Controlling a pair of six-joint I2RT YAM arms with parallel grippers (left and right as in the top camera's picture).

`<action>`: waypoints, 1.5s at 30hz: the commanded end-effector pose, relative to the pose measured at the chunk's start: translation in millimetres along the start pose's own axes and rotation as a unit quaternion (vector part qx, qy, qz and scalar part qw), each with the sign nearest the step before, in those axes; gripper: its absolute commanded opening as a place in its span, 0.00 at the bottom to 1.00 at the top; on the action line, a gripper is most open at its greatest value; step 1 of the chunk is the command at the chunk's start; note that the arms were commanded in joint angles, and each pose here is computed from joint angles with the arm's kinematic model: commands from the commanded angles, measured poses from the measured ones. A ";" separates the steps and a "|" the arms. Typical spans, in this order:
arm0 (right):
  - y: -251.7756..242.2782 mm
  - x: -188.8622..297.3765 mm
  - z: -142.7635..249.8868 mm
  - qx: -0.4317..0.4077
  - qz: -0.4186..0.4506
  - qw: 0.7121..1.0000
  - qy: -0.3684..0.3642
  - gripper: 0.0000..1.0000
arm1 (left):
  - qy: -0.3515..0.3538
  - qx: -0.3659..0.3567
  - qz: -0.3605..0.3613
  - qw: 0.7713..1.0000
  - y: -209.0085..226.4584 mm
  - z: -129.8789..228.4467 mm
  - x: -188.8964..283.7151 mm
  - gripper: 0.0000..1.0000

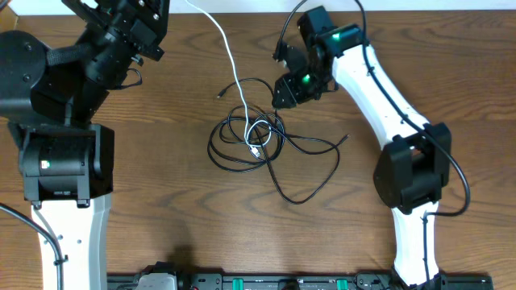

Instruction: Untangle cables

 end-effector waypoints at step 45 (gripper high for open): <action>14.1 -42.0 -1.6 -0.006 0.036 0.999 -0.005 0.01 | 0.002 0.013 -0.082 0.997 31.7 4.8 2.1 0.07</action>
Point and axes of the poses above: each gripper's point midway between its finger pads, its own x axis back along the fingers, its own y axis along the line the jaws close on, z = x × y, the point moved 1 cm from there along x, back along the fingers, and after that the axes turned 2 degrees about x, right-handed, at the moved point
